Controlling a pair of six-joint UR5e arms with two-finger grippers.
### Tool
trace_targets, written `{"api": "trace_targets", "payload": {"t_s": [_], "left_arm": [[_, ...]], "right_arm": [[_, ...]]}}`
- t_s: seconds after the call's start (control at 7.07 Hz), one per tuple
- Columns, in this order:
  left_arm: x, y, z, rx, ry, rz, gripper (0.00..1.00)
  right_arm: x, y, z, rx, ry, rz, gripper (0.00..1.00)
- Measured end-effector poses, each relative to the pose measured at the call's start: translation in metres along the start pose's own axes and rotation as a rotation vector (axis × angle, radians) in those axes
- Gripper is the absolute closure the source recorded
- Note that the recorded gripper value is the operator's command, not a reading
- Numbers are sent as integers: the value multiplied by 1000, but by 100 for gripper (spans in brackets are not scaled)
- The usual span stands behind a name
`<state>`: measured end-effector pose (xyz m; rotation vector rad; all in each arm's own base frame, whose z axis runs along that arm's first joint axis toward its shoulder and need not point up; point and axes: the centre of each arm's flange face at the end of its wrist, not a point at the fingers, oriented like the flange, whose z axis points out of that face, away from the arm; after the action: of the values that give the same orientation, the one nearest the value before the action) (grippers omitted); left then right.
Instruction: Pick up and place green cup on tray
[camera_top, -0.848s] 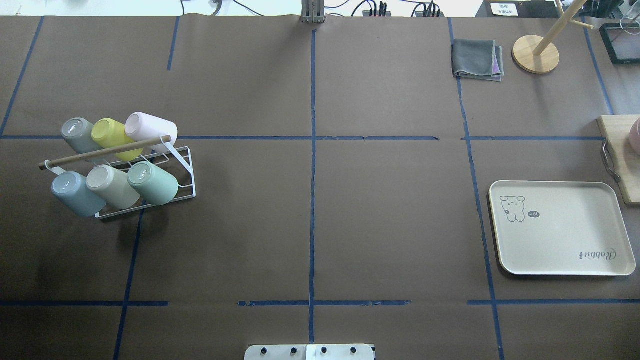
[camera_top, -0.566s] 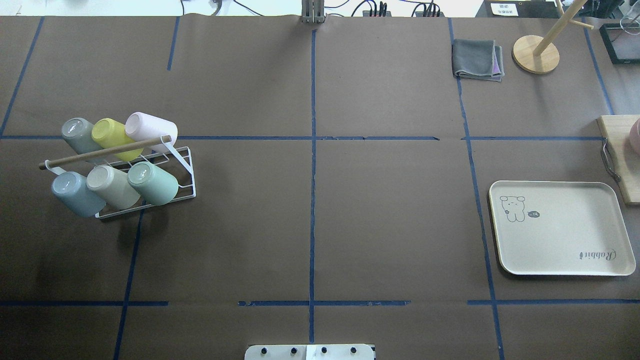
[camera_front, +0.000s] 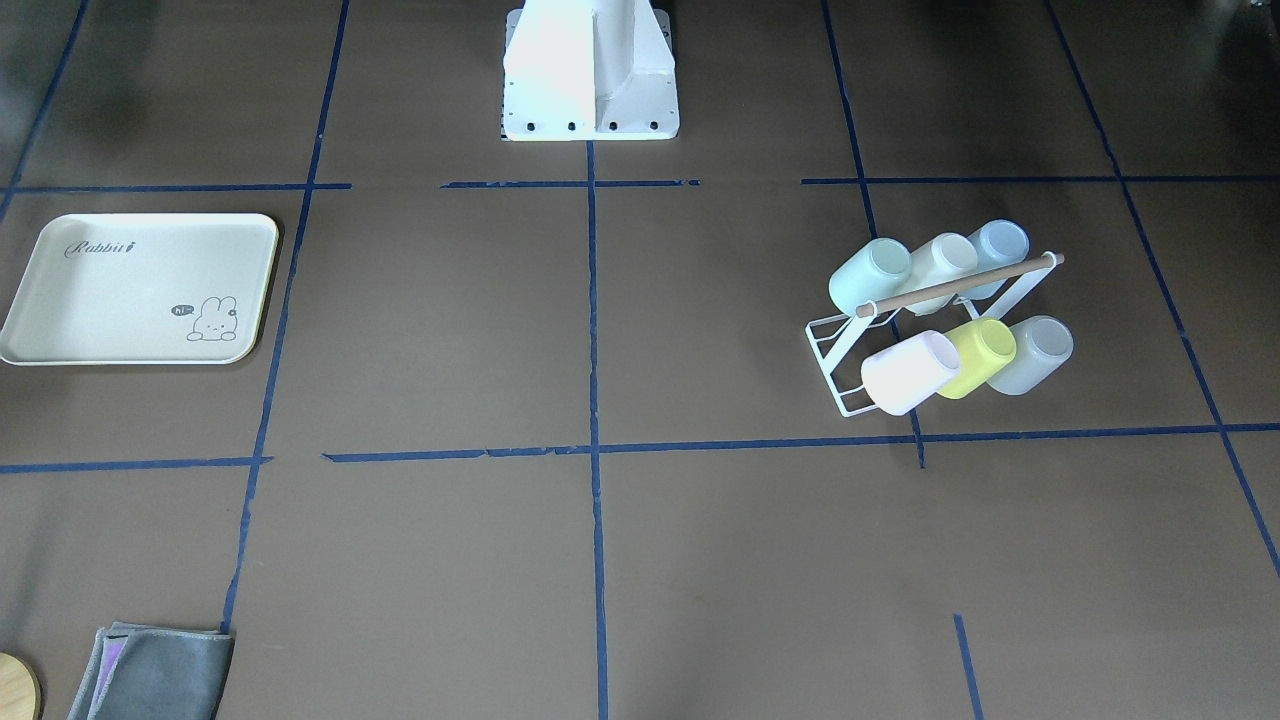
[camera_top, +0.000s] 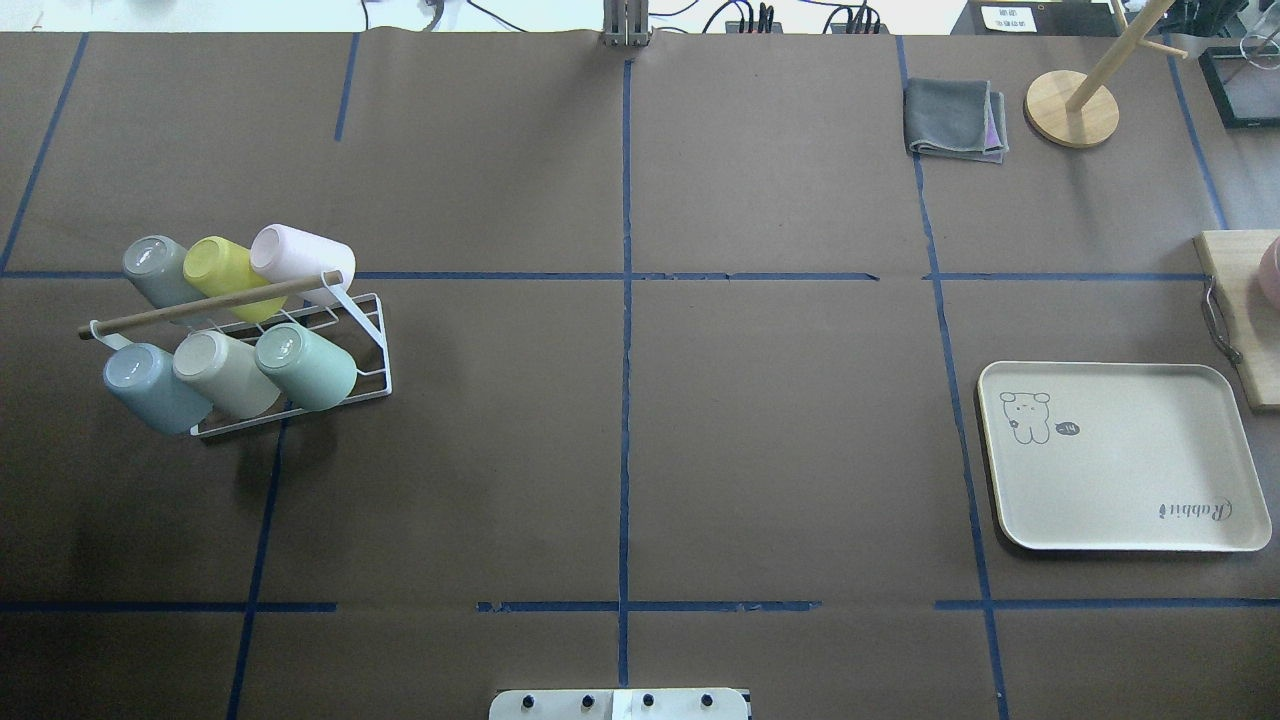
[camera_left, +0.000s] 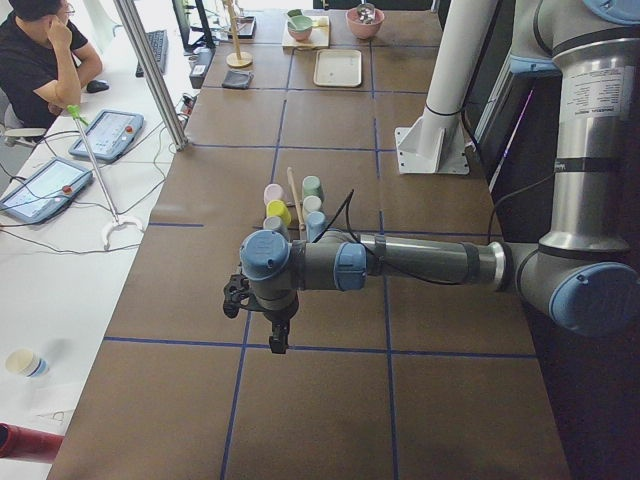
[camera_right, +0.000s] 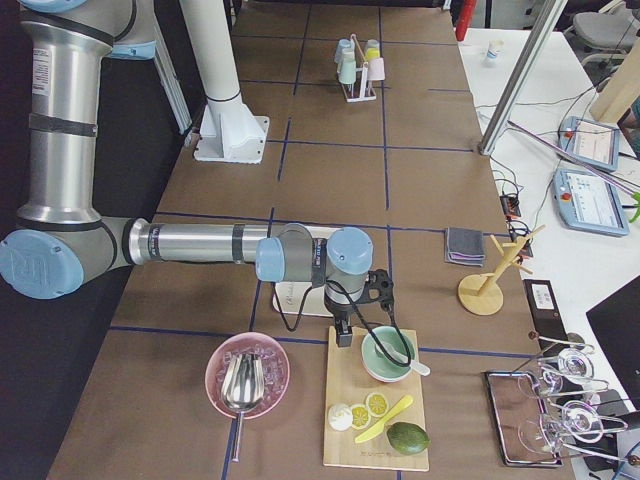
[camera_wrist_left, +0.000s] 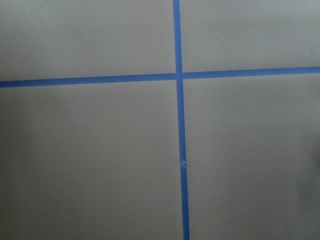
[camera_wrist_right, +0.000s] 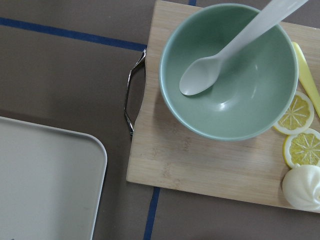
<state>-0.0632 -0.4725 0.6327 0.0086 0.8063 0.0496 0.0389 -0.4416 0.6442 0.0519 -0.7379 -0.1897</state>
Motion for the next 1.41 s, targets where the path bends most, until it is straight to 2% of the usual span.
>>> {"api": "trace_targets", "payload": {"t_s": [0.28, 0.57, 0.99, 1.41], "left_arm": [[2, 0, -1, 2, -3, -1, 0], [2, 2, -1, 0, -5, -2, 0], [-4, 5, 6, -11, -10, -4, 0], [-6, -1, 11, 12, -9, 49, 0]], "right_arm": [[-11, -4, 8, -5, -12, -27, 2], [-17, -1, 14, -4, -45, 18, 3], [-45, 7, 41, 61, -70, 109, 2], [-59, 14, 70, 49, -76, 122, 3]]}}
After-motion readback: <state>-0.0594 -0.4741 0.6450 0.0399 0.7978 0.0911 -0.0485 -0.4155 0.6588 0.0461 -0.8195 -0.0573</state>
